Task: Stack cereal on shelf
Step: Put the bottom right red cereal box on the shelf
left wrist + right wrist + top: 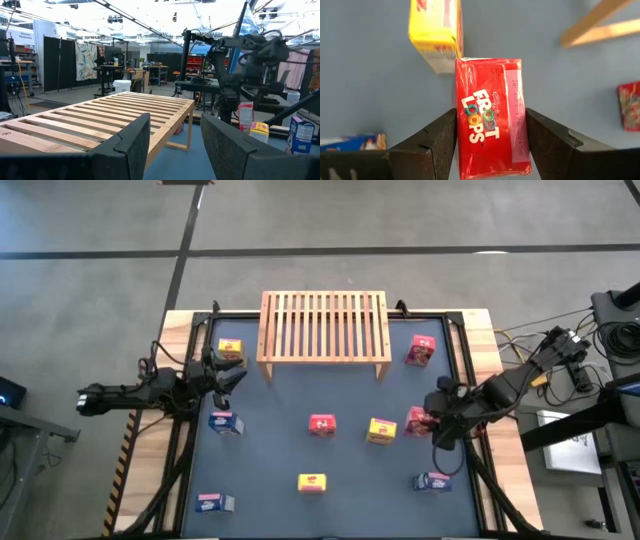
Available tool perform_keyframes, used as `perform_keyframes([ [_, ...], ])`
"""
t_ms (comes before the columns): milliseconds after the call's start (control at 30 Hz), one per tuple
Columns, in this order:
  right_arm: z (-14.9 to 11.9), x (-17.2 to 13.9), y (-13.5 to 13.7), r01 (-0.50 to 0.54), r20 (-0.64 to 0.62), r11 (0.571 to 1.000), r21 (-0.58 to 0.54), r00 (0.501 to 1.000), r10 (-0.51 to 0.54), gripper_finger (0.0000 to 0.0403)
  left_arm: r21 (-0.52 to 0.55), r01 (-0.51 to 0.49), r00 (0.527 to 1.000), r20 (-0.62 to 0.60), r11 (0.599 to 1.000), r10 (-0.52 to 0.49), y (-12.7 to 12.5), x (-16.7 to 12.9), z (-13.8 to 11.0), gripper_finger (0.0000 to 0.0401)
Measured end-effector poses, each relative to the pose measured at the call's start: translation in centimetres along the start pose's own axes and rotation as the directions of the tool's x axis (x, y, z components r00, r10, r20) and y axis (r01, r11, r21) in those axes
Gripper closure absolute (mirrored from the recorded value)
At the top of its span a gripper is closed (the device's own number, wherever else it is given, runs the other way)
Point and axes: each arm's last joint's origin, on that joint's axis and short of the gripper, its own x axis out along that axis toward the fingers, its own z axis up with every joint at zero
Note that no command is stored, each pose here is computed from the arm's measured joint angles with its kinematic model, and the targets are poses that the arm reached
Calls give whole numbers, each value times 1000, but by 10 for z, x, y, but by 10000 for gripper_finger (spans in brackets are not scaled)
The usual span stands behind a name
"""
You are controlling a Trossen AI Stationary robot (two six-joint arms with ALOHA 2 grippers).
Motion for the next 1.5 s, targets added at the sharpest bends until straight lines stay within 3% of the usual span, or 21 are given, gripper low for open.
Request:
perform_keyframes([
  [267,22,-31,2,-15,139,999,-34,990,20,198,0,0,1000,0,1000,0,0,0,0,241],
  [633,49,-67,2,95,319,987,-132,946,-48,197,0,0,1000,0,1000,0,0,0,0,241],
  [867,66,-74,1,211,405,964,-161,905,-130,197,0,0,1000,0,1000,0,0,0,0,241],
  [1067,85,-71,-3,239,487,954,-180,865,-124,197,0,0,1000,0,1000,0,0,0,0,241],
  [1200,91,-70,-9,192,479,960,-203,875,-73,197,0,-1,1000,0,1000,1,0,0,0,241],
  [1500,80,-66,-16,205,375,956,-210,920,-115,197,0,0,1000,0,1000,0,0,0,0,241],
])
